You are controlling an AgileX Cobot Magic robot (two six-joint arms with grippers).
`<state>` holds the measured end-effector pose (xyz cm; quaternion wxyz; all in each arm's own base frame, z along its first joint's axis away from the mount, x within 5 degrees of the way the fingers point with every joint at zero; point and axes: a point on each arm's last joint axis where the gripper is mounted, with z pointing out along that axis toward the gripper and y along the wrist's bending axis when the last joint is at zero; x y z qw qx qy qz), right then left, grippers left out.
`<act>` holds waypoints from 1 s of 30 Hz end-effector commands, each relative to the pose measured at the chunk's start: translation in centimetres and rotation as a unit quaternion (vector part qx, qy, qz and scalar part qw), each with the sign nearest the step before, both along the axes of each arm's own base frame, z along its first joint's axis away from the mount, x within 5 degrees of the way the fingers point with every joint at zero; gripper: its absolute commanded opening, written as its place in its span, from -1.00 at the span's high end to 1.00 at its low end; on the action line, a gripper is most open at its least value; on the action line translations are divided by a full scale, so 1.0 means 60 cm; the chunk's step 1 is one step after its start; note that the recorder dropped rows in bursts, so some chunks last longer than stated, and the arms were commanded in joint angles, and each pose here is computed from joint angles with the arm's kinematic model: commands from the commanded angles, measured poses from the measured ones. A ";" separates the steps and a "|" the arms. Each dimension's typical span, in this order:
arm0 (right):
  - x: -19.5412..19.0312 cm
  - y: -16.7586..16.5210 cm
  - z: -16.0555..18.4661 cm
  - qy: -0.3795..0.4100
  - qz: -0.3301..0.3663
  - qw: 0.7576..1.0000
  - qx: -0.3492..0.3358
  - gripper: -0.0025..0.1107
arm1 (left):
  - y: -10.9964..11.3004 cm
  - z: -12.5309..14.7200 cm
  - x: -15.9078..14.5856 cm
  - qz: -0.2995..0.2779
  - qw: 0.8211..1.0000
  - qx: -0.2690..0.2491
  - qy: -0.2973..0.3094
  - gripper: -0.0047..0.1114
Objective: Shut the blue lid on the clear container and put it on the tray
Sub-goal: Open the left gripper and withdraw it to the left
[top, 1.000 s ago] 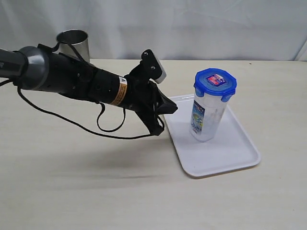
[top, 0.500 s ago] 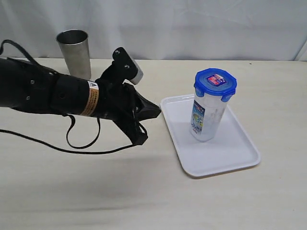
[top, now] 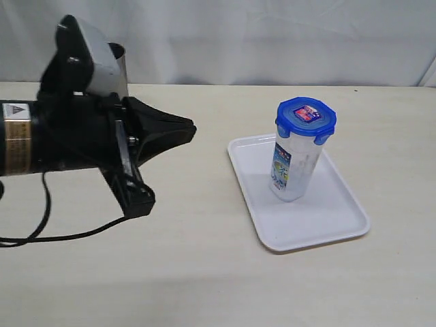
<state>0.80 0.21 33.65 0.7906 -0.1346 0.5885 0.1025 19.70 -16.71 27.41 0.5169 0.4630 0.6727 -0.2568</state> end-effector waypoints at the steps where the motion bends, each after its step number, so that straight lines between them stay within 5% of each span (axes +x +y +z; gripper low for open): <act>1: -0.001 0.000 -0.001 -0.002 -0.002 1.000 0.002 0.87 | 0.033 0.035 -0.041 0.030 0.999 -0.030 -0.034 0.92; 6: -0.001 0.000 -0.001 -0.002 -0.002 1.000 0.002 0.87 | 0.086 0.038 -0.111 0.064 0.994 -0.042 -0.082 0.92; 13: -0.001 0.000 -0.001 -0.002 -0.002 1.000 0.002 0.87 | 0.116 -0.016 -0.184 0.029 0.995 -0.067 -0.075 0.92; 30: -0.001 0.000 -0.001 -0.002 -0.002 1.000 0.002 0.87 | 0.116 -0.016 -0.191 0.013 0.994 -0.070 -0.080 0.92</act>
